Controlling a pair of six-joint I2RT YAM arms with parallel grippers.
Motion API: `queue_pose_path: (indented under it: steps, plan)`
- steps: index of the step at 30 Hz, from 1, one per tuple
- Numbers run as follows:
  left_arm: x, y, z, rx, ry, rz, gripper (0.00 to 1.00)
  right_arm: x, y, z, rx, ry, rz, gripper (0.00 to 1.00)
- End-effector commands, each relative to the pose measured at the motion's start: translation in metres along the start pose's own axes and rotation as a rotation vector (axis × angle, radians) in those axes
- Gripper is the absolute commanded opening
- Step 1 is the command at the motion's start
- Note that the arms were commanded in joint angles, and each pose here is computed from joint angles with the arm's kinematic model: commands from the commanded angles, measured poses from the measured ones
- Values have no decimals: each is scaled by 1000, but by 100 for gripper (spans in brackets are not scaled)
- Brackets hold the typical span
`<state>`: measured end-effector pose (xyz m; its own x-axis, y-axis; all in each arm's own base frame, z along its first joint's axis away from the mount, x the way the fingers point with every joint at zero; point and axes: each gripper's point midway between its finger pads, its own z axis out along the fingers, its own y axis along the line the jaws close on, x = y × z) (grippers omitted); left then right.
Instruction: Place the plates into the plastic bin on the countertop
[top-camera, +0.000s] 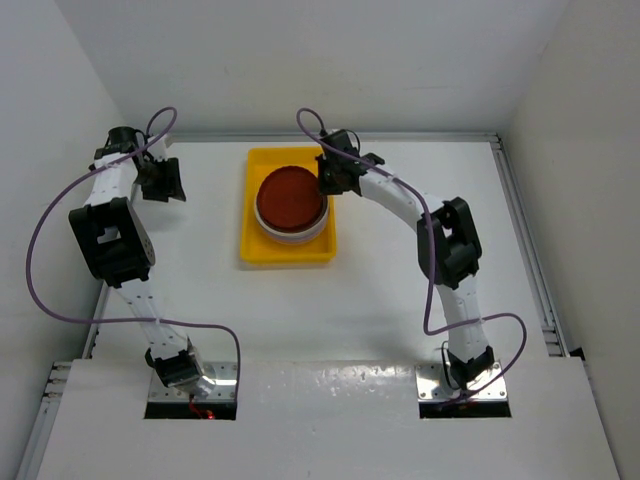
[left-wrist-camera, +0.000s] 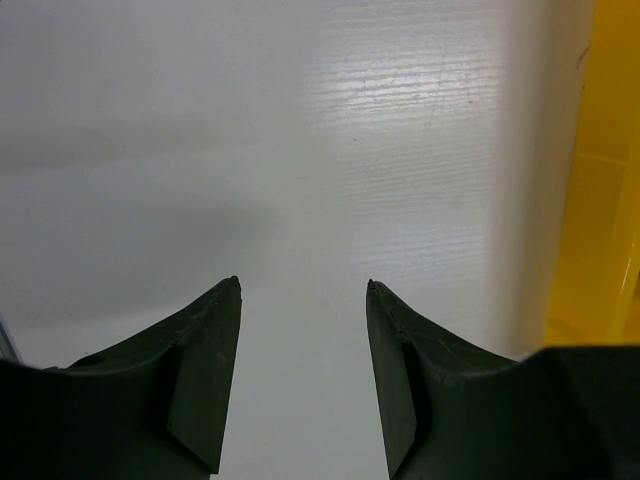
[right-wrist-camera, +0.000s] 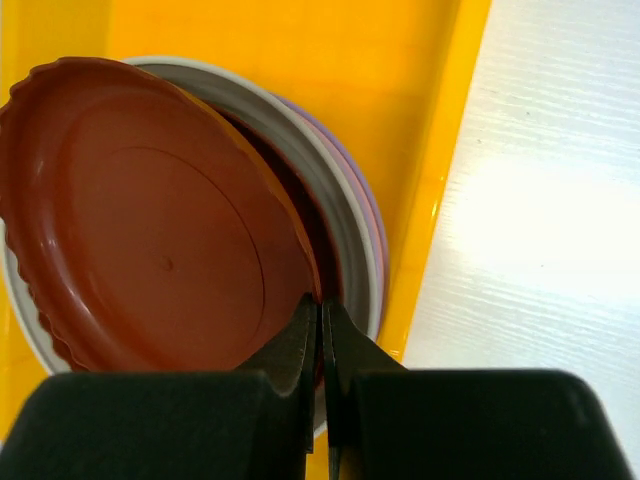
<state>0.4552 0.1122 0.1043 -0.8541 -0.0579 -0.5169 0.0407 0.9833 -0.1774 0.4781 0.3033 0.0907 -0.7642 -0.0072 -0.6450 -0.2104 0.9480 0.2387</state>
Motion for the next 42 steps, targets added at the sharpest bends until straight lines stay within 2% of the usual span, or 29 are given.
queue_pose_path:
  steps: [1, 6, 8, 9, 13, 19, 22, 23, 24, 25, 26, 27, 28, 30, 31, 32, 33, 35, 36, 37, 39, 42]
  plan:
    - [-15, -5, -18, 6, -56, 24, 56, -14, 0, -16, 23, -43, -48, 0]
    - [-15, -5, -18, 6, -57, 24, 56, -13, -5, -16, 40, -57, -52, 3]
    - [-15, -5, -18, 6, -57, 24, 56, -19, 2, -17, 16, -68, -72, 17]
    - [-15, -5, -18, 6, -57, 24, 56, -22, 6, -18, 1, -74, -80, 31]
    - [-15, -5, -18, 6, -57, 24, 56, -26, 11, -24, -2, -86, -125, 58]
    - [-15, -5, -18, 5, -57, 33, 56, -63, 24, -68, -3, -212, -162, 67]
    - [-17, -6, -22, 3, -65, 36, 56, -84, 12, -103, 53, -309, -143, 76]
    - [-17, -8, -22, 14, -67, 27, 56, -70, -9, -98, 119, -294, -136, 83]
    - [-20, -9, -27, 12, -76, 30, 56, -86, -17, -131, 120, -362, -96, 86]
    - [-22, -12, -31, 18, -86, 34, 56, -54, -36, -118, 153, -306, -77, 92]
    - [-23, -12, -31, 18, -86, 34, 56, -52, -58, -123, 177, -304, -34, 95]
    - [-25, -13, -35, 16, -96, 38, 56, -67, -72, -158, 167, -372, 48, 98]
    - [-28, -16, -40, 21, -111, 43, 56, -42, -101, -152, 186, -318, 127, 100]
    - [-18, -18, -39, 28, -86, 33, 56, 14, -116, -154, 116, -199, 224, 100]
    - [-18, -20, -43, 27, -93, 27, 56, 15, -149, -170, 148, -219, 298, 100]
    - [-18, -20, -49, 16, -99, 30, 56, 30, -156, -182, 151, -198, 319, 100]
    - [-11, -27, -46, 26, -83, 34, 56, 84, -181, -188, 227, -61, 358, 100]
    - [-4, -33, -46, 26, -69, 40, 56, 109, -198, -204, 314, -12, 384, 100]
    - [6, -35, -42, 22, -40, 38, 56, 136, -218, -208, 406, 37, 414, 100]
    - [10, -40, -42, 16, -32, 47, 56, 158, -222, -225, 445, 92, 425, 100]
    - [22, -49, -37, -3, 7, 70, 56, 194, -233, -232, 508, 161, 452, 100]
    - [45, -62, -31, -7, 64, 102, 56, 221, -230, -245, 507, 149, 483, 100]
